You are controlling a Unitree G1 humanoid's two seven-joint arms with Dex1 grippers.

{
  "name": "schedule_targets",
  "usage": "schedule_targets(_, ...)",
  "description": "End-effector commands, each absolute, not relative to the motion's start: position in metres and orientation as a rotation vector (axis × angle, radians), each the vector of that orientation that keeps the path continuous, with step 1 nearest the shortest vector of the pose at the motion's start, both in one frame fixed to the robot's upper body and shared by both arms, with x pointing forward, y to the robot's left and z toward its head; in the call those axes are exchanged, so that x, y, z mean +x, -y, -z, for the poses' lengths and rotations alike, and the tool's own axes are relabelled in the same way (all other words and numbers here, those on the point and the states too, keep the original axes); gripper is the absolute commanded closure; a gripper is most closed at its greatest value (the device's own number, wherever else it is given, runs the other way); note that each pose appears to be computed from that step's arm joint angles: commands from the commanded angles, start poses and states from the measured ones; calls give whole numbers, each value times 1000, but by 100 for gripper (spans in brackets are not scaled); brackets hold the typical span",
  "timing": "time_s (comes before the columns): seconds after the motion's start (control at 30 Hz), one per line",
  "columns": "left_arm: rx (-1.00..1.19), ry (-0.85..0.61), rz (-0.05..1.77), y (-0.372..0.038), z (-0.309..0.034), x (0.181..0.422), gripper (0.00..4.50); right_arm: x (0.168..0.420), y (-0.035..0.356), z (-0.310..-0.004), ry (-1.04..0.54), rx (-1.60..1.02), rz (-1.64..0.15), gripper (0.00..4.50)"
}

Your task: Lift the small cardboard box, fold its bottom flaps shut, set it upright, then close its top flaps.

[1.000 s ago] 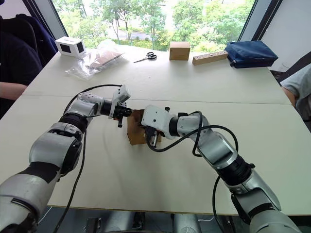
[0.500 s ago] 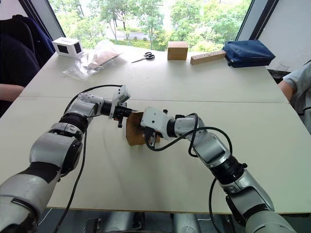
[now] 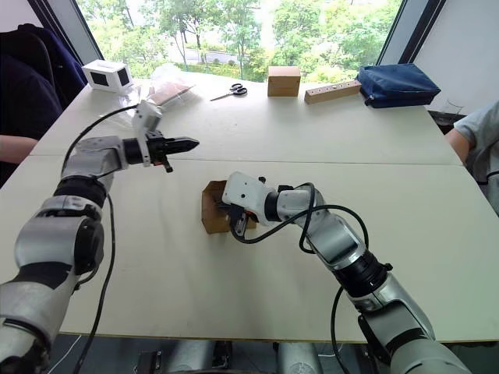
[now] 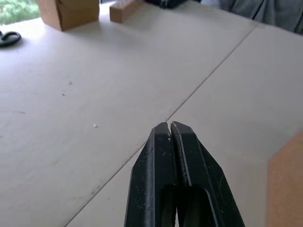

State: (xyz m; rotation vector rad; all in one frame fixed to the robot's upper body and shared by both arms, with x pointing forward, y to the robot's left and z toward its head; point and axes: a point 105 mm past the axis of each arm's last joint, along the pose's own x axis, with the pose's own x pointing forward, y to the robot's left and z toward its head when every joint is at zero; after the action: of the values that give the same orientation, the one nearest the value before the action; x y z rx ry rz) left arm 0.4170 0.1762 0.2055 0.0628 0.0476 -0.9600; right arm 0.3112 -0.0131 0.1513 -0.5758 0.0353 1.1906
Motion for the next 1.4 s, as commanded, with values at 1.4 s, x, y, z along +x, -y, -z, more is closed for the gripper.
schedule_targets(1.4,59,-252,1103,-122,-144,289,445,339,29,-231,133,-304,-1103,450)
